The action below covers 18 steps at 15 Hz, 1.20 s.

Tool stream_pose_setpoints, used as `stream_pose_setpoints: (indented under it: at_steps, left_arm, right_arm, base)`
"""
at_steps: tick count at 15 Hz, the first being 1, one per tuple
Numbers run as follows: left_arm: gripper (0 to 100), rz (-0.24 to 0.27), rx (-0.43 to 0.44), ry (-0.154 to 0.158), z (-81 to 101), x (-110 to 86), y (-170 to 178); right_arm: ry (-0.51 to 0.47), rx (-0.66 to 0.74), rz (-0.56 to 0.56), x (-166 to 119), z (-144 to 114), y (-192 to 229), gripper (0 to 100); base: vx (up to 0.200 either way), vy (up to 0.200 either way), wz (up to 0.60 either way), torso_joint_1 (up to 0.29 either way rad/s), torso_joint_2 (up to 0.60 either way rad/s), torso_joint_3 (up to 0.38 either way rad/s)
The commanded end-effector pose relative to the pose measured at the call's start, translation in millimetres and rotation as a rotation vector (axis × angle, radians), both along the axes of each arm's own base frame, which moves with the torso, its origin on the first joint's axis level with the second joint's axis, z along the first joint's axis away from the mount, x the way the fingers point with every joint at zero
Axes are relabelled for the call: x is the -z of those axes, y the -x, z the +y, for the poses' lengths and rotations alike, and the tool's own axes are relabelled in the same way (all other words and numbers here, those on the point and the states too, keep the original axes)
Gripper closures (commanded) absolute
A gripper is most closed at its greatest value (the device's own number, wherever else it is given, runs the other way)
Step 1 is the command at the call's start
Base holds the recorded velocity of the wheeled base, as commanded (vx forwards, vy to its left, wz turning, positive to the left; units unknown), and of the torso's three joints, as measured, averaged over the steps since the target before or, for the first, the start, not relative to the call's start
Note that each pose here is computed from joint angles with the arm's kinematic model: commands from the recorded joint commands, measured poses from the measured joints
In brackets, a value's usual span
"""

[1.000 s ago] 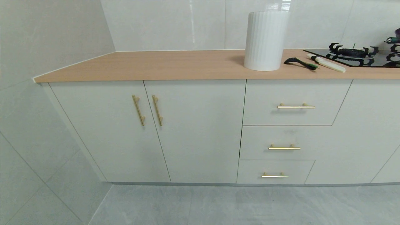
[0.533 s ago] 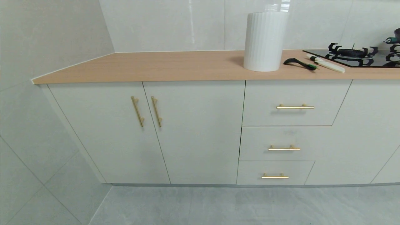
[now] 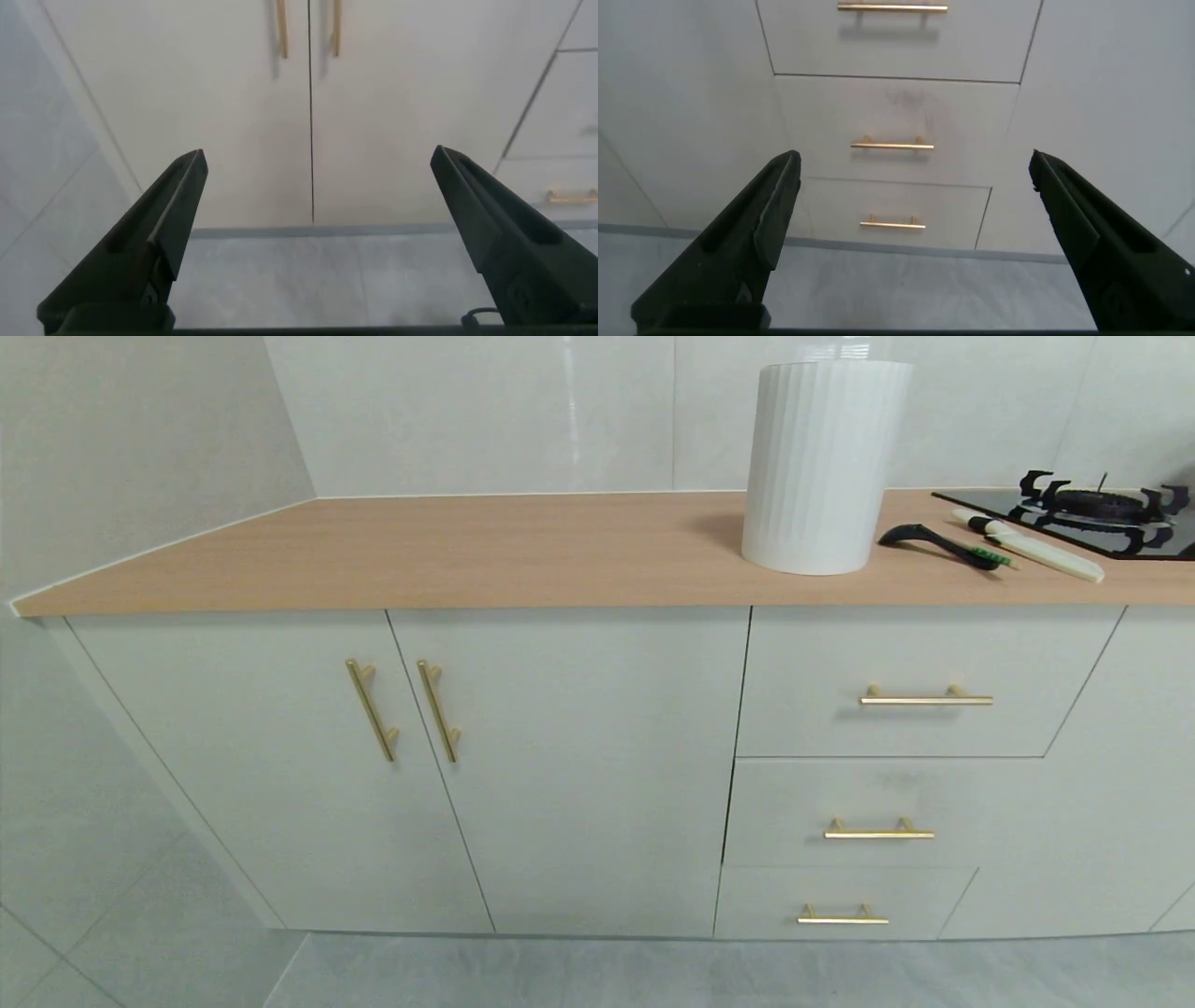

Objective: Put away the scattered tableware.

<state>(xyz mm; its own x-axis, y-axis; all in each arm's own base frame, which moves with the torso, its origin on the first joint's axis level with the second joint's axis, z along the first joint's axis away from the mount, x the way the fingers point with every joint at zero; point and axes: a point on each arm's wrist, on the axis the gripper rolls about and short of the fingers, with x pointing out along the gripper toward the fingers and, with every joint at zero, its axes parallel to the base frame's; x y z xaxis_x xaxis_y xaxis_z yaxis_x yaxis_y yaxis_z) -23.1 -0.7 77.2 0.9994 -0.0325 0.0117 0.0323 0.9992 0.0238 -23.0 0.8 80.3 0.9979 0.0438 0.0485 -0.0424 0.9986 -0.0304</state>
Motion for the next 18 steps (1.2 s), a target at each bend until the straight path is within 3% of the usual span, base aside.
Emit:
stream_pose_setpoints:
  at_steps: [1,8,9,10,12,14,18]
  left_arm:
    - [0,0.001,-0.002,0.0,0.0,-0.1,-0.1]
    - [0,-0.002,-0.003,0.008,0.1,-0.7,0.0]
    - [0,-0.002,-0.003,0.008,0.1,-0.7,0.0]
    - [0,-0.002,-0.003,0.008,0.1,-0.7,0.0]
    - [0,-0.002,-0.003,0.008,0.1,-0.7,0.0]
    - [0,-0.002,-0.003,0.008,0.1,-0.7,0.0]
    - [0,-0.002,-0.003,0.008,0.1,-0.7,0.0]
  right_arm:
    - [0.001,-0.001,0.001,-0.1,0.0,-0.1,0]
    - [-0.006,0.008,0.006,0.4,-0.2,-0.1,0]
    - [-0.012,-0.001,-0.041,-15.9,-0.1,4.0,0]
    - [-0.015,-0.012,-0.011,-34.6,-0.4,0.8,0]
    - [-0.013,-0.019,0.121,-64.5,0.0,-22.2,0]
    - [-0.007,-0.019,0.334,-86.7,1.3,-69.9,0]
    - [0.011,-0.061,0.673,-88.0,10.2,-177.5,0]
  base:
    - [0.0,0.0,0.0,0.0,0.0,0.0]
    - [0.0,0.0,0.0,0.0,0.0,0.0]
    - [0.0,0.0,0.0,0.0,0.0,0.0]
    - [0.0,0.0,0.0,0.0,0.0,0.0]
    - [0.0,0.0,0.0,0.0,0.0,0.0]
    - [0.0,0.0,0.0,0.0,0.0,0.0]
    - [0.0,0.0,0.0,0.0,0.0,0.0]
